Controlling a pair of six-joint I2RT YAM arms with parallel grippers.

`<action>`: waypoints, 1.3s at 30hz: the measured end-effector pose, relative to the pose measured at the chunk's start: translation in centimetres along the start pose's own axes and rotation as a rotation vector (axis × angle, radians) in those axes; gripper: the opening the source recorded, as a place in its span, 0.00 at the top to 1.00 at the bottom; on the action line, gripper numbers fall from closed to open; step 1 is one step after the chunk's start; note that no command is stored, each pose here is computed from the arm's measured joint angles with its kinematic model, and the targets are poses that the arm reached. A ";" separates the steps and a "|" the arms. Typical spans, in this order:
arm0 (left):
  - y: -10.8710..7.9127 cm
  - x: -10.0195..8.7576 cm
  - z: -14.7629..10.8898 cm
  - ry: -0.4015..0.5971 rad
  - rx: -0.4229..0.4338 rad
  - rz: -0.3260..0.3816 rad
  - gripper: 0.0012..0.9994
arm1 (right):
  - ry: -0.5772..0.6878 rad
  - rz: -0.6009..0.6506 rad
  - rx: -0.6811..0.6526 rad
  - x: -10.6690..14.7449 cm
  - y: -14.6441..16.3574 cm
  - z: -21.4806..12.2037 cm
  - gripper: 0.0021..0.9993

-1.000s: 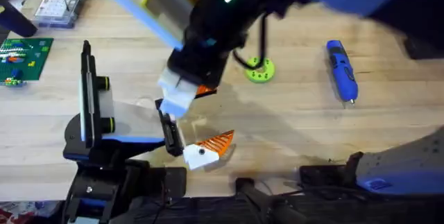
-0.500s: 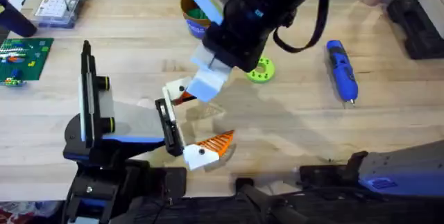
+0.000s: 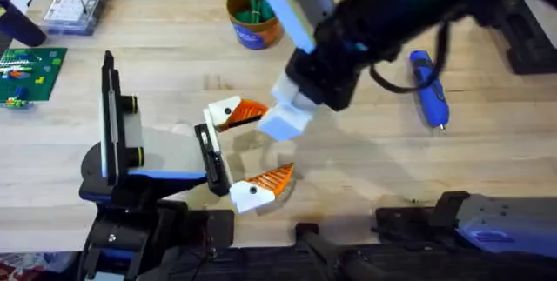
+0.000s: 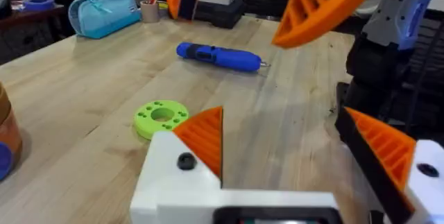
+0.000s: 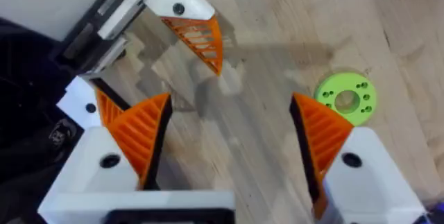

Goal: Pick up the gripper from the table and insert it into the empty holder that is missing its gripper. Then pick up a screw, insert it into the mounting hole, and use the screwdriver to tighten it. Finally, clean up the table by picking up the vegetable and placing it into the bucket.

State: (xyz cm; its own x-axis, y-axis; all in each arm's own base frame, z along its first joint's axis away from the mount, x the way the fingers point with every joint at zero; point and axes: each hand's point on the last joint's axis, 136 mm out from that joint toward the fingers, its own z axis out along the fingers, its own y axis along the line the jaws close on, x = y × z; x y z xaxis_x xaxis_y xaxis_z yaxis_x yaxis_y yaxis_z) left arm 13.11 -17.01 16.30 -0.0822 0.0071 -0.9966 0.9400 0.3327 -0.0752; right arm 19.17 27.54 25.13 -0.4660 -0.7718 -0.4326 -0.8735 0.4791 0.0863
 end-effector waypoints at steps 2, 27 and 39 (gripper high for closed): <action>0.0 0.0 0.0 0.001 -0.001 -0.002 0.01 | -0.015 0.005 0.001 0.4 0.1 -0.5 0.00; 0.3 0.1 0.0 0.003 -0.015 -0.005 0.01 | -0.012 0.069 0.014 2.7 -0.8 -0.3 0.00; 0.3 0.1 0.0 0.003 -0.015 -0.005 0.01 | -0.038 0.064 0.000 3.0 -0.2 -1.5 0.00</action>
State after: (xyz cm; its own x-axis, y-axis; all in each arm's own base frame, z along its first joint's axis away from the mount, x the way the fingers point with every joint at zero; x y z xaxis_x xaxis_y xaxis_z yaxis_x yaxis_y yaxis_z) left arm 13.34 -16.92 16.19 -0.0880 0.0077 -0.9961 0.9345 0.3469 -0.0799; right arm 17.76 24.53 25.17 -0.5152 -0.7233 -0.4598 -0.8422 0.5267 0.1150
